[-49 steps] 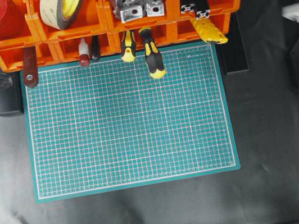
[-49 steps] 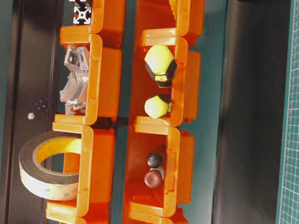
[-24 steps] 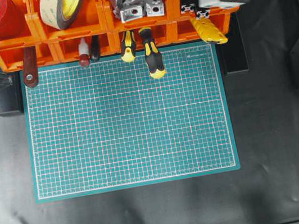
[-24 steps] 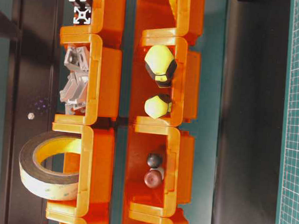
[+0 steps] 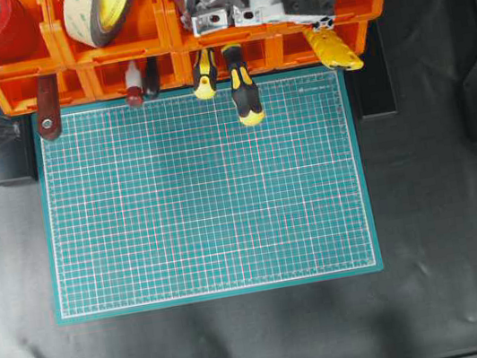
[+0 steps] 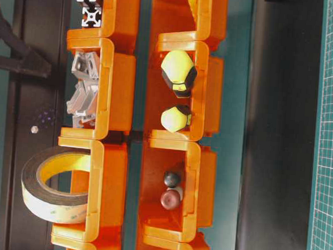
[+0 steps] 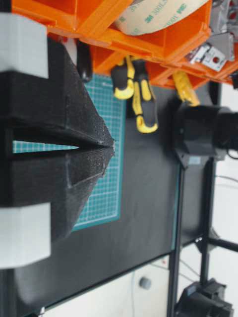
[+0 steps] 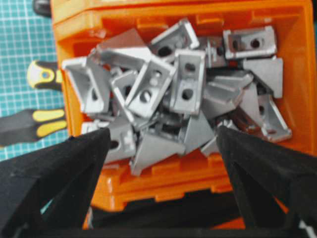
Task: Pick corner brachets from container rack with right arm.
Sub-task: 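Move the right gripper up over the bin of silver corner brackets, then lower the right gripper into the bin and close on corner brackets, then lift the held brackets out and carry them over the green mat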
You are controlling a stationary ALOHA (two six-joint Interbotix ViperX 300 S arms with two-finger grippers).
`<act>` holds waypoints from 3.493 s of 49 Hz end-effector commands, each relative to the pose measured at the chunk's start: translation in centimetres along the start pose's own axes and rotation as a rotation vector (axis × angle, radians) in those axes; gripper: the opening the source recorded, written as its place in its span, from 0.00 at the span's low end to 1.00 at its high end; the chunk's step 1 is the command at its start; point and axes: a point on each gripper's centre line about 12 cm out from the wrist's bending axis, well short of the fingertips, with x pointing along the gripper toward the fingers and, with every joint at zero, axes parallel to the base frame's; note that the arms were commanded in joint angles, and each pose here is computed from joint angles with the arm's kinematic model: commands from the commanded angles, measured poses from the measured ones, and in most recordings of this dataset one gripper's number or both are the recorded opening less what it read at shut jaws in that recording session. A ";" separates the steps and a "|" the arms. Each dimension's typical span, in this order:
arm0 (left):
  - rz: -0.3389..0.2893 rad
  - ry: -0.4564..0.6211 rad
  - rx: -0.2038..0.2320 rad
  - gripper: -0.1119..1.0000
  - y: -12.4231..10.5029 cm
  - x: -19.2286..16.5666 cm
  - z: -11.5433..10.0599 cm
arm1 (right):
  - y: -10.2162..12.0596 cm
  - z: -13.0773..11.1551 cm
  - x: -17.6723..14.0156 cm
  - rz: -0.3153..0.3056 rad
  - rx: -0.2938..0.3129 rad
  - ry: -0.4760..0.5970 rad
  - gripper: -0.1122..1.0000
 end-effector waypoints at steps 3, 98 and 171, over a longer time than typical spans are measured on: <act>-0.007 -0.026 -0.001 0.10 -0.2 0.1 1.1 | -1.0 0.9 0.0 -0.018 0.021 -0.040 0.87; -0.002 0.002 0.006 0.10 -0.1 -0.9 1.0 | -0.7 0.1 -7.4 -0.049 0.084 -0.417 0.35; -0.026 -0.113 0.008 0.10 -0.5 -3.6 2.4 | 19.2 -9.1 1.5 0.386 -0.092 -0.570 0.35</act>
